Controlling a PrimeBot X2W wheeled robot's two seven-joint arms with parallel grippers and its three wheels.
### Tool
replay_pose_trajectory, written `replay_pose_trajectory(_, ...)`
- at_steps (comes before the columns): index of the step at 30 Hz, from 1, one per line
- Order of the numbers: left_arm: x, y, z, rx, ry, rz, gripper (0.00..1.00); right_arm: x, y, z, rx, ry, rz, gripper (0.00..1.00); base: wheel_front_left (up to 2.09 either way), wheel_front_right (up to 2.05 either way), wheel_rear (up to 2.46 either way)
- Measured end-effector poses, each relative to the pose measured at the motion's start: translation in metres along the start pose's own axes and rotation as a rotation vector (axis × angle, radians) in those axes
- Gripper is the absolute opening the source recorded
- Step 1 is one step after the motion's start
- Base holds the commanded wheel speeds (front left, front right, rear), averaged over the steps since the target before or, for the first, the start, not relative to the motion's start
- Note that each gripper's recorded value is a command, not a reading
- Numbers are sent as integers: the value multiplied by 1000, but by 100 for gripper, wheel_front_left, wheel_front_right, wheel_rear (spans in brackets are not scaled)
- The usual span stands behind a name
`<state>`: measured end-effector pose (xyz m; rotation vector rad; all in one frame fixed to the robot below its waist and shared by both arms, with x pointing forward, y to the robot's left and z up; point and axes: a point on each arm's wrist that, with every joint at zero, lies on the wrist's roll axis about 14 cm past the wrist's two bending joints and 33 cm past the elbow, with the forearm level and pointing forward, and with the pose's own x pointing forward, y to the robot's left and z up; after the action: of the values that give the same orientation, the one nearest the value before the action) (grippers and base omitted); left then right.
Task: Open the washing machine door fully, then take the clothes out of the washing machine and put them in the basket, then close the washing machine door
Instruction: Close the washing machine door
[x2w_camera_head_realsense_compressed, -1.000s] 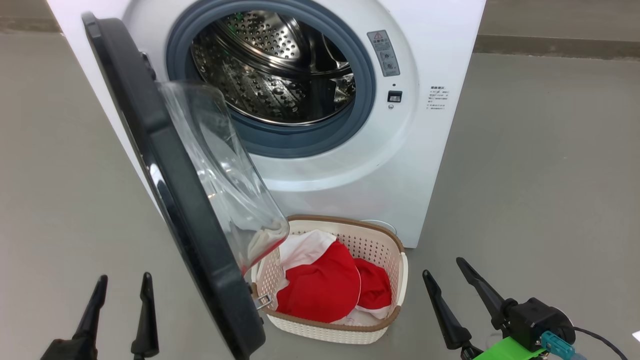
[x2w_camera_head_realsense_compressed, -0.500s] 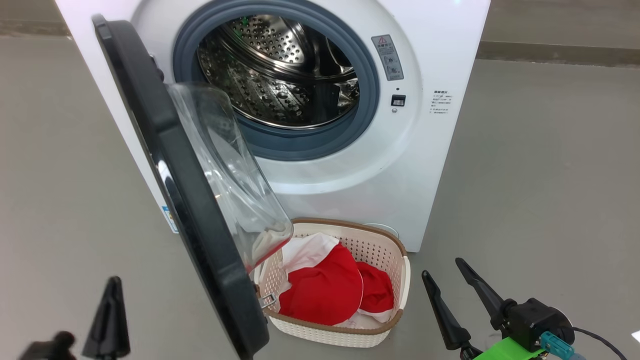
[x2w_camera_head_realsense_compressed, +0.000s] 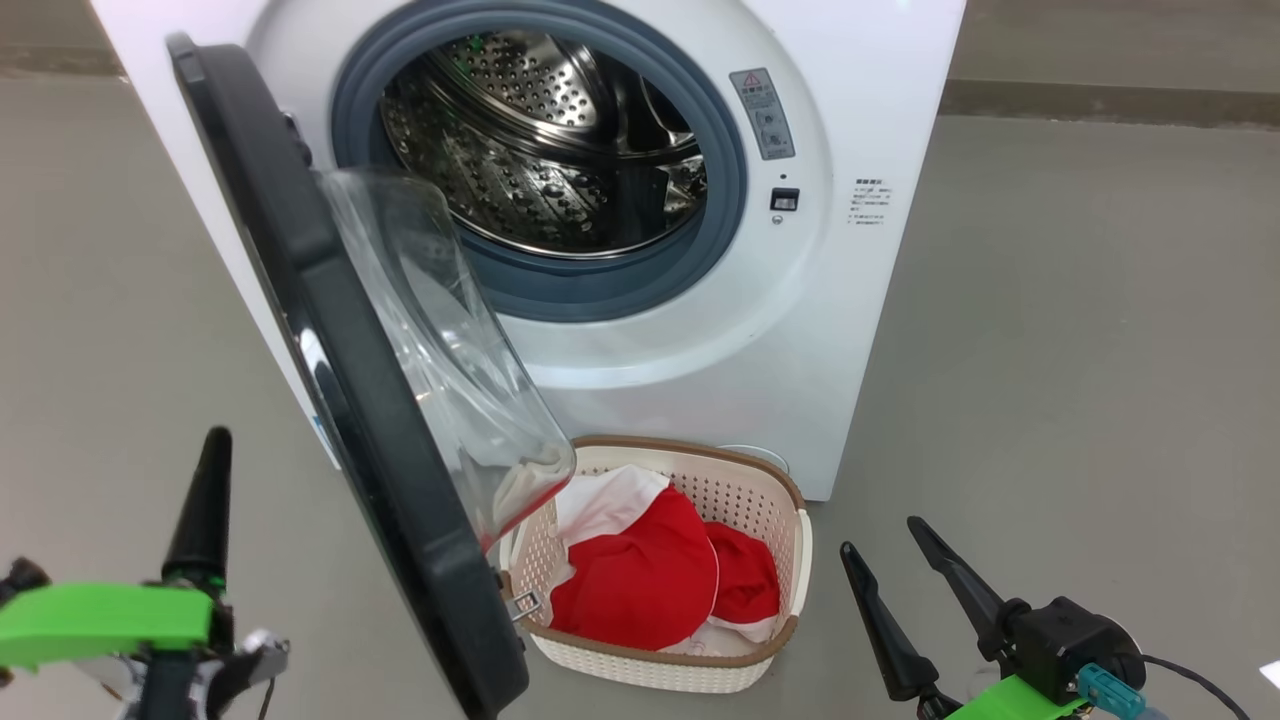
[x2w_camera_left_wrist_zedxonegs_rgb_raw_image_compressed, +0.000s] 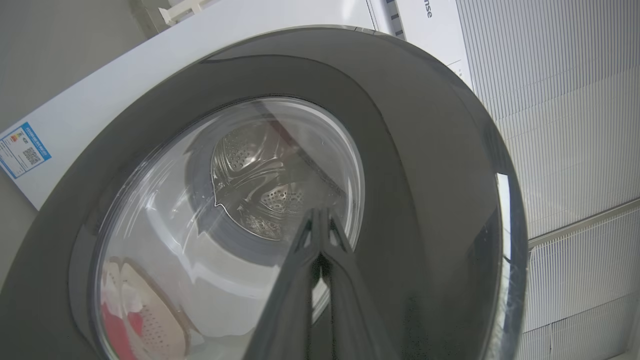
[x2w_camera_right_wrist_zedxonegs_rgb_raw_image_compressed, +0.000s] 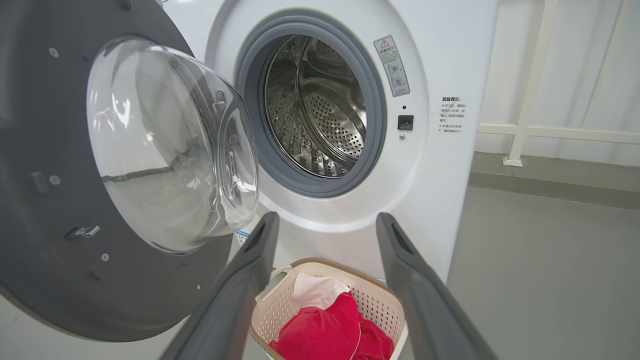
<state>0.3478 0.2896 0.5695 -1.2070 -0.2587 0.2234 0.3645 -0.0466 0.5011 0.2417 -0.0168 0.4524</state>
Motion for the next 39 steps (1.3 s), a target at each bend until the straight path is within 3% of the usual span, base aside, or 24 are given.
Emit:
replay_pose_trajectory(4, 3, -17, -7, -173, 90, -4, 0, -1, -4, -1, 3, 3, -12, 100, 0, 0, 0)
replay_pose_trajectory(11, 4, -49, -26, -301, 217, -60, 0, -4, -10, -4, 7, 10, -34, 100, 0, 0, 0)
replay_pose_trajectory(27, 13, -88, -93, -333, 413, -142, 0, -22, -46, -4, 12, 7, -157, 100, 0, 0, 0)
replay_pose_trajectory(39, 50, -103, -146, -398, 494, -148, 0, -32, -75, -3, 6, 8, -248, 100, 0, 0, 0)
